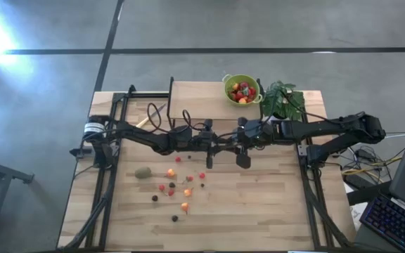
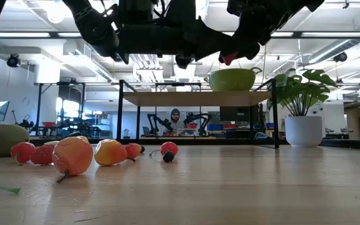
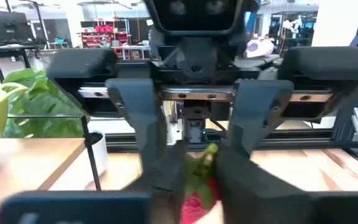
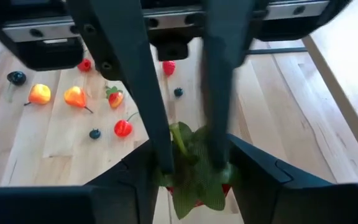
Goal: Build produce basket
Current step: Put the strawberry into the green basket
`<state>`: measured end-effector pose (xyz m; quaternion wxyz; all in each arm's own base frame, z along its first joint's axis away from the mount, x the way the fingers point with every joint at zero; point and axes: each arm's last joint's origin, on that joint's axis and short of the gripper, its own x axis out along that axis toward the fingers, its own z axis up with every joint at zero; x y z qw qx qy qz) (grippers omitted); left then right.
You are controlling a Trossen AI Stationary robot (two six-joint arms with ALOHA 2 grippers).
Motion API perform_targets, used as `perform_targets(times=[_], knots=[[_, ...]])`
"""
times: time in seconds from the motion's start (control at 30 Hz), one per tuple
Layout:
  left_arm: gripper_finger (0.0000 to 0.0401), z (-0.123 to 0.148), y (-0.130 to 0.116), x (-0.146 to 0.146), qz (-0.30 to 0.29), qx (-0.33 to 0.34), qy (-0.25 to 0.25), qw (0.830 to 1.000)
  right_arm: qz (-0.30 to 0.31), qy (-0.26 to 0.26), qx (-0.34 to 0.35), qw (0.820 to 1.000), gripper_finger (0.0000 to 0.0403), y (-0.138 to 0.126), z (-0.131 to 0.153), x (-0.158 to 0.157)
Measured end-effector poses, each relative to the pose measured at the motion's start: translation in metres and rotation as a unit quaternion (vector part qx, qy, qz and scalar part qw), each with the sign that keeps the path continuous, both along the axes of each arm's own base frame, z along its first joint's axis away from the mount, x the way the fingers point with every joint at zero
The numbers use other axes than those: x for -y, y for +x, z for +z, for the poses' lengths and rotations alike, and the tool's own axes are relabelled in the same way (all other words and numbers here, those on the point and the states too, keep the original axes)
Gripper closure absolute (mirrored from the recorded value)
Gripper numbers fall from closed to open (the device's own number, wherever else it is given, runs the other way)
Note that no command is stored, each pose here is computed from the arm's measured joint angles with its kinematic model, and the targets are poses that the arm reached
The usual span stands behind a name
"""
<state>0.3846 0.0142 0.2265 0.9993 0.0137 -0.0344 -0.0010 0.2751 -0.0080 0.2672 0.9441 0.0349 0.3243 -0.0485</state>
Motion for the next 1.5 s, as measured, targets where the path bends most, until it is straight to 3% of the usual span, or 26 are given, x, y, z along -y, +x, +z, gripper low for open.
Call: perform_targets(times=[0.2, 0.33, 0.5, 0.67, 0.9, 1.13, 1.33, 1.5], knots=[[0.0200, 0.001, 0.001, -0.001, 0.009, 0.002, 0.004, 1.000, 0.004, 0.001, -0.004, 1.000, 0.0262, 0.000, -0.001, 0.000], [0.0165, 0.002, 0.000, -0.001, 0.015, 0.003, 0.008, 1.000, 0.005, 0.001, -0.003, 1.000, 0.0256, 0.000, 0.000, 0.000], [0.0160, 0.004, 0.000, -0.001, 0.015, 0.005, 0.009, 1.000, 0.001, 0.003, -0.004, 1.000, 0.0246, -0.001, -0.001, 0.000], [0.0160, 0.015, -0.008, 0.000, 0.004, 0.010, 0.010, 1.000, -0.007, -0.002, -0.027, 1.000, 0.0264, -0.004, -0.003, 0.001], [0.0160, 0.022, -0.018, 0.000, 0.010, -0.023, 0.009, 1.000, -0.016, -0.013, -0.041, 0.999, 0.0253, -0.009, 0.006, 0.004], [0.0162, 0.019, -0.019, 0.000, 0.010, -0.043, 0.008, 0.999, -0.037, -0.049, -0.032, 0.998, 0.0264, -0.009, 0.043, 0.023], [0.0162, 0.019, -0.019, 0.000, 0.011, -0.043, 0.007, 0.999, -0.085, -0.090, -0.009, 0.992, 0.0260, -0.016, 0.088, 0.054], [0.0162, 0.019, -0.019, -0.001, 0.011, -0.043, 0.006, 0.999, -0.140, -0.095, 0.012, 0.986, 0.0257, -0.028, 0.110, 0.085]])
